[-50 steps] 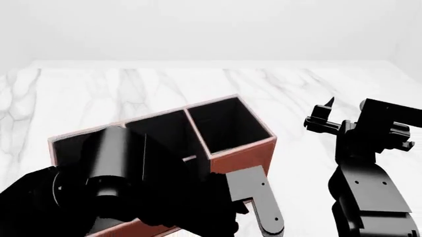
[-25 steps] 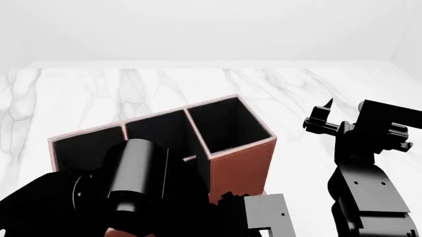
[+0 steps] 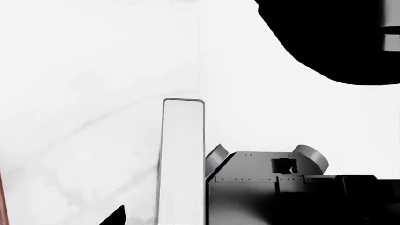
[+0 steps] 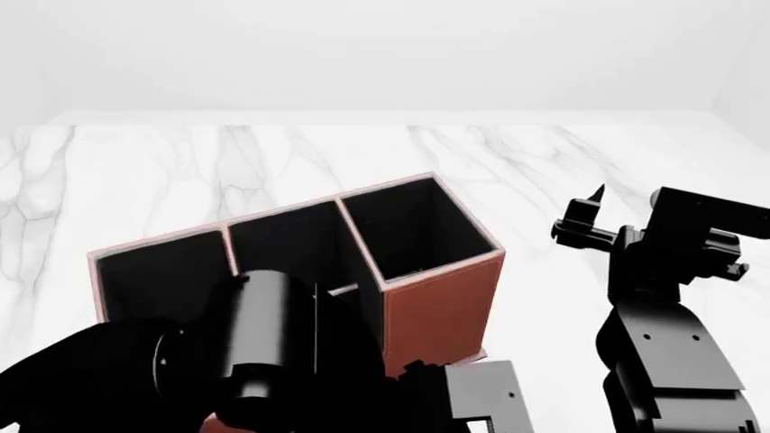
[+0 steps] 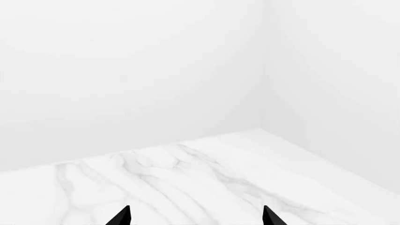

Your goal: Pick up the book and place it in the left compartment of the caddy.

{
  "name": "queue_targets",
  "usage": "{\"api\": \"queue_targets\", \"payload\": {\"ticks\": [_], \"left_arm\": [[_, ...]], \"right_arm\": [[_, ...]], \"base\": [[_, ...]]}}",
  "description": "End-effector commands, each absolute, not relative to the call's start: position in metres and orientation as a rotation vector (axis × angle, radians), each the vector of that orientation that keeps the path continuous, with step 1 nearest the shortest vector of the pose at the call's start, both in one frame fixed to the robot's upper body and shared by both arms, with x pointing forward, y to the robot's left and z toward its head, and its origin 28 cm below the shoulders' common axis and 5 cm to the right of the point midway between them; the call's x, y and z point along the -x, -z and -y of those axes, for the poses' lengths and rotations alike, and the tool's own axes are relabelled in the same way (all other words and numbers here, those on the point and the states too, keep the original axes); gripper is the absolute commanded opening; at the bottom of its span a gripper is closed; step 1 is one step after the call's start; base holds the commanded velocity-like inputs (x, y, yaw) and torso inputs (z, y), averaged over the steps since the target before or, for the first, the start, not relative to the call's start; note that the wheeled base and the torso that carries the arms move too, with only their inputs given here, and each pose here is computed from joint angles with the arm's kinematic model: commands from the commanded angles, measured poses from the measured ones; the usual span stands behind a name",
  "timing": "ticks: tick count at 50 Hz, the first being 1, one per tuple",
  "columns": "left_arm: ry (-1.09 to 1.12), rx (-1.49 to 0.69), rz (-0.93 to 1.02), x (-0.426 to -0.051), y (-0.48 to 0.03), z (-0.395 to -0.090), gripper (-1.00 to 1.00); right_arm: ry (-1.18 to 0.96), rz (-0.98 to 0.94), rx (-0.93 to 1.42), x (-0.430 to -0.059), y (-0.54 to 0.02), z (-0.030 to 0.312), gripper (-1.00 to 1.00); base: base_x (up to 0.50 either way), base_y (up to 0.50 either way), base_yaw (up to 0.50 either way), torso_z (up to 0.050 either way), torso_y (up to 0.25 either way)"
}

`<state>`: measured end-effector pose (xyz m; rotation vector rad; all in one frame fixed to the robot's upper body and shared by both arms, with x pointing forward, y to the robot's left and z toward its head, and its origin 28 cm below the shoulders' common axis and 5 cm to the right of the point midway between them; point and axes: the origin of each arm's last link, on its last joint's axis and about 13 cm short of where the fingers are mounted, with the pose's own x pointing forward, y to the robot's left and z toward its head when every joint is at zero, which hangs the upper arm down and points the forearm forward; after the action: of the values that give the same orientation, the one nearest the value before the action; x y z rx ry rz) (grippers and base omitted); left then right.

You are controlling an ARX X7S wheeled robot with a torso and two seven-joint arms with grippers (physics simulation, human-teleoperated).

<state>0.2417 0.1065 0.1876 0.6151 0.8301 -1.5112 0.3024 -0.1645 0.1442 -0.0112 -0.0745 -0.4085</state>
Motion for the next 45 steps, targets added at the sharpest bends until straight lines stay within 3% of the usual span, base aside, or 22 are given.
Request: {"api": "queue_targets", "payload": {"ticks": [1, 45], "left_arm": [[1.501, -0.603, -0.858, -0.249, -0.176, -0.108, 1.00], [1.484, -0.626, -0.897, -0.282, -0.148, -0.103, 1.00]], "right_arm": [[0.407, 0.069, 0.009, -0.302, -0.142, 0.164, 1.00], [0.398, 0.058, -0.001, -0.303, -0.137, 0.164, 1.00]], "base": [[0.00, 0.00, 0.00, 0.000, 0.000], [0.00, 0.00, 0.00, 0.000, 0.000]]}}
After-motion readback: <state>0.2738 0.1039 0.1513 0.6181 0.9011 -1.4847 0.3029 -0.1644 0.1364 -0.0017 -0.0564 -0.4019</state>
